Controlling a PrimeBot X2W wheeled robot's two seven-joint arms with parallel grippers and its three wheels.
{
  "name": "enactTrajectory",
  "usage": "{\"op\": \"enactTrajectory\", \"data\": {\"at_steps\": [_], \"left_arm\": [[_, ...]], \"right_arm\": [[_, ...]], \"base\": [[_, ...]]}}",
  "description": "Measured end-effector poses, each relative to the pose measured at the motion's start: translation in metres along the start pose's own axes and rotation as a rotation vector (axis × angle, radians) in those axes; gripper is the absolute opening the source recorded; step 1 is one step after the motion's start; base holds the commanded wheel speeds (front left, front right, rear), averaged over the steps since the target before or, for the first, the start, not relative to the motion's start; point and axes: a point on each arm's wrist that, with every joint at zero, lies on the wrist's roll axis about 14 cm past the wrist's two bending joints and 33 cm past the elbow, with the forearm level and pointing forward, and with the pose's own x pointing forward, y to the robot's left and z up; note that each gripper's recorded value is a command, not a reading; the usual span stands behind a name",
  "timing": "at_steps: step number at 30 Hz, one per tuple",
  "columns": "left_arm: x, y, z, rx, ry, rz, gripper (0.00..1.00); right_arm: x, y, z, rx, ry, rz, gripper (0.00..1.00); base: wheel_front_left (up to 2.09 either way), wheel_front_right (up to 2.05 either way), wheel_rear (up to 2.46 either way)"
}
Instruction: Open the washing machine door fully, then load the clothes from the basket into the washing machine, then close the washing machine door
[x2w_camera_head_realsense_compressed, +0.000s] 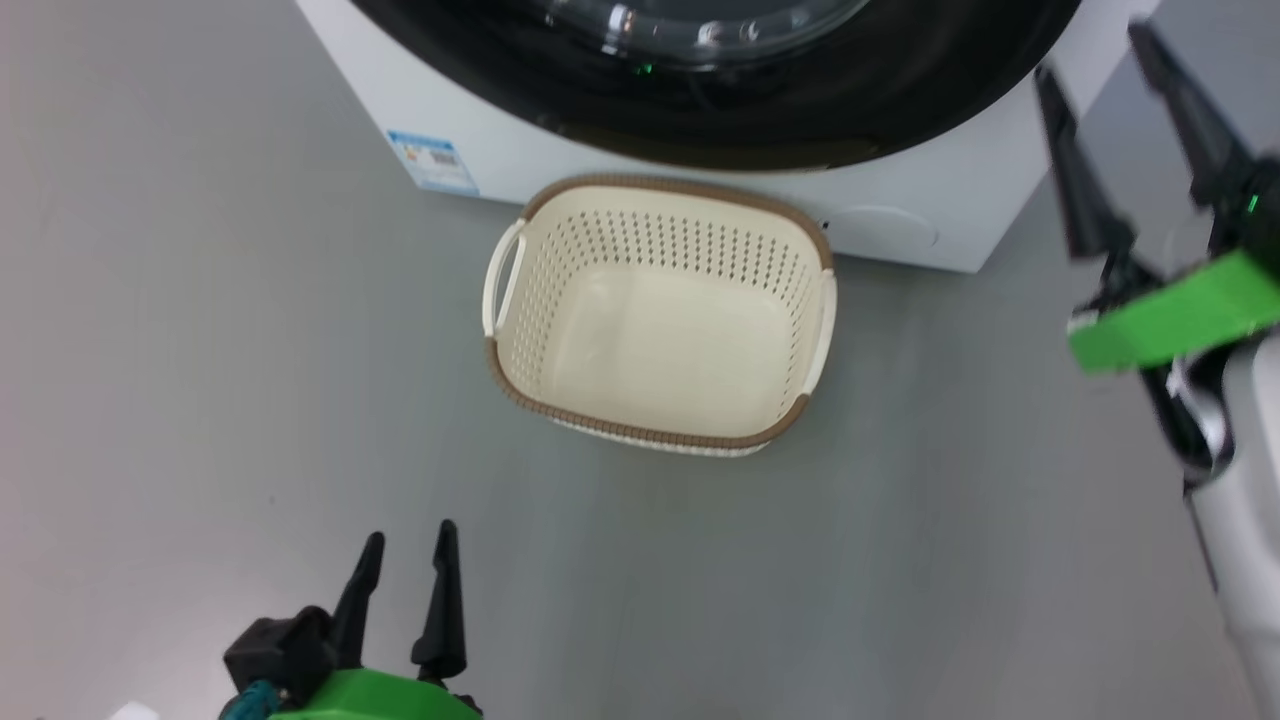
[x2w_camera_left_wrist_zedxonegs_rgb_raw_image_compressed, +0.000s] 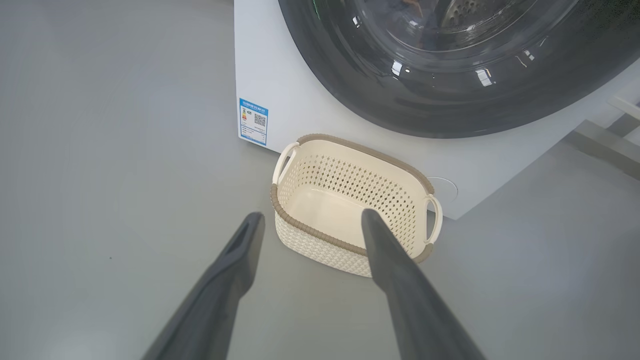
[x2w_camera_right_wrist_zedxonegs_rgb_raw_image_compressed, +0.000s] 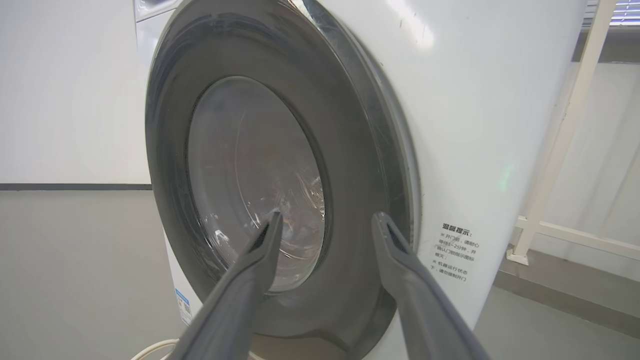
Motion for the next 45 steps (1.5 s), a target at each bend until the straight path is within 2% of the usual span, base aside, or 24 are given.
{"op": "enactTrajectory", "data": {"at_steps": [8,11,21,27,31,45], "left_arm": [[-0.017,-0.008,0.007,-0.02,-0.028,-0.065,1.0],[-0.022,-0.007,0.008,-0.022,-0.034,-0.066,1.0],[-0.03,-0.03,0.014,0.084,-0.064,-0.17,1.0],[-0.038,-0.047,0.009,0.139,-0.059,-0.242,1.0],[-0.04,-0.055,0.01,0.158,-0.068,-0.271,1.0],[-0.049,-0.046,0.019,0.166,-0.105,-0.238,1.0]], "right_arm": [[-0.094,0.018,0.001,0.043,0.098,-0.048,1.0],[-0.127,0.021,0.006,0.02,0.127,-0.067,1.0],[-0.207,0.014,0.041,0.01,0.108,-0.237,1.0],[-0.238,-0.001,0.057,-0.034,0.094,-0.327,1.0],[-0.255,-0.004,0.053,-0.029,0.115,-0.38,1.0],[-0.294,-0.023,0.034,-0.026,0.204,-0.517,1.0]], "base": [[0.0,0.0,0.0],[0.0,0.0,0.0],[0.0,0.0,0.0],[0.0,0.0,0.0],[0.0,0.0,0.0],[0.0,0.0,0.0]]}}
